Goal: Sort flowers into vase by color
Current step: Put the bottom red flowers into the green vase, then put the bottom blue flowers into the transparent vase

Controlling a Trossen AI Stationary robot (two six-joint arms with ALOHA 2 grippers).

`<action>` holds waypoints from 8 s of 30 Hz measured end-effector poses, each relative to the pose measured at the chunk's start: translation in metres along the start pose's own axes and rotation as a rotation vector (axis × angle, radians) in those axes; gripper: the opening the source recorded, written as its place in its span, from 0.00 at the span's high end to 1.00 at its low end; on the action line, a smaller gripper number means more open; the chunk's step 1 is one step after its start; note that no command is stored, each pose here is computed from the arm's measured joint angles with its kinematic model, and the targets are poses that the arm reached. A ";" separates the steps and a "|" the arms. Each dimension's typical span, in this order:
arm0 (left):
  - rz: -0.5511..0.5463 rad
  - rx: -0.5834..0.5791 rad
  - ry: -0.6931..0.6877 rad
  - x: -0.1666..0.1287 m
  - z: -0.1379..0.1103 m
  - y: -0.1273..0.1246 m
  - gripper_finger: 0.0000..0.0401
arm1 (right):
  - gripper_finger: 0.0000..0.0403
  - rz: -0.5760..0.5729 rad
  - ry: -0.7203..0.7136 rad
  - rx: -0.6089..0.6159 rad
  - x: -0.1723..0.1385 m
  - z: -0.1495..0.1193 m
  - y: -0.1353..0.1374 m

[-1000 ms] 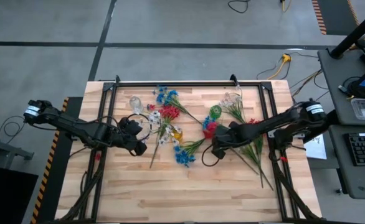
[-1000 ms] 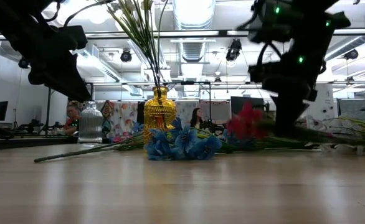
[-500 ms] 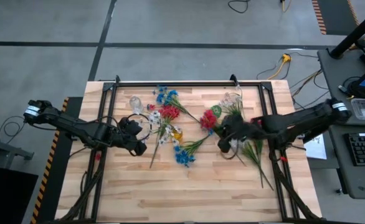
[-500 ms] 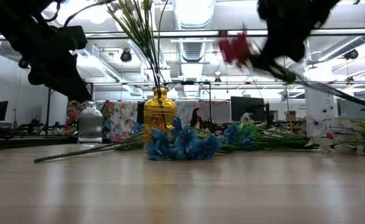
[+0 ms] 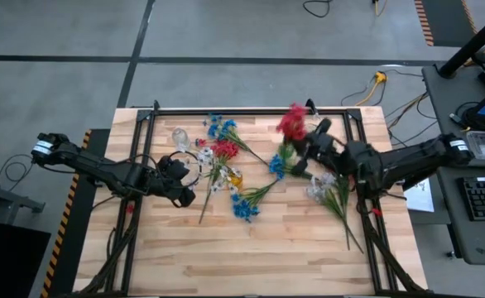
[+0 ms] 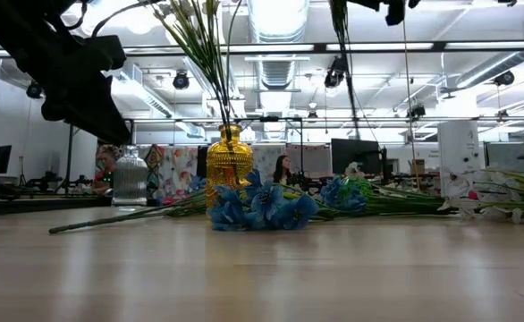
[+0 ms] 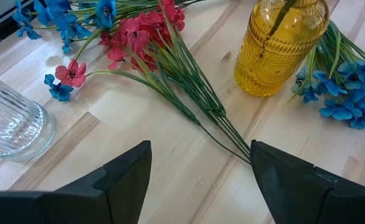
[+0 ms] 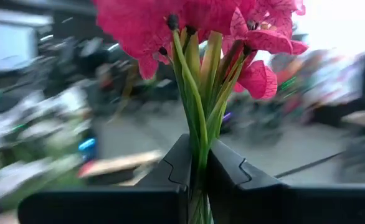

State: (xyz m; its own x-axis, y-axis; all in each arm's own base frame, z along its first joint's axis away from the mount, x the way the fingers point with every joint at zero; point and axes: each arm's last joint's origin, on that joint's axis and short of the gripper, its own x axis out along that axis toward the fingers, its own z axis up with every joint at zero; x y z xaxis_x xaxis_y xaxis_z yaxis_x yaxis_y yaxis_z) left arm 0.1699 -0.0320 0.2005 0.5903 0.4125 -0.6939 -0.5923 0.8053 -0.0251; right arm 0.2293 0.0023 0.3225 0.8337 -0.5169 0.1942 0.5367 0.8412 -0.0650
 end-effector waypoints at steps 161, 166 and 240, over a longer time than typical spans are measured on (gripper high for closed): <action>-0.636 -0.025 -0.334 -0.070 -0.049 -0.102 0.36 | 0.95 1.003 0.706 -0.181 -0.003 -0.110 0.082; -0.587 0.119 -0.590 -0.069 -0.043 -0.124 0.36 | 0.95 1.039 0.539 -0.196 -0.017 -0.087 0.097; -0.169 0.052 -0.899 -0.118 0.033 -0.203 1.00 | 0.52 0.862 0.168 -0.106 -0.002 -0.008 0.141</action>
State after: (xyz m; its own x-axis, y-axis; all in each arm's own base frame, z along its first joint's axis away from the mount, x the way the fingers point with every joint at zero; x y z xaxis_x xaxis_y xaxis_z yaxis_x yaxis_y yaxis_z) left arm 0.2384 -0.2304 0.3110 0.8842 0.4461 0.1383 -0.4468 0.8942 -0.0277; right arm 0.3046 0.1205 0.3054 0.9575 0.2665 -0.1103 -0.2848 0.9344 -0.2140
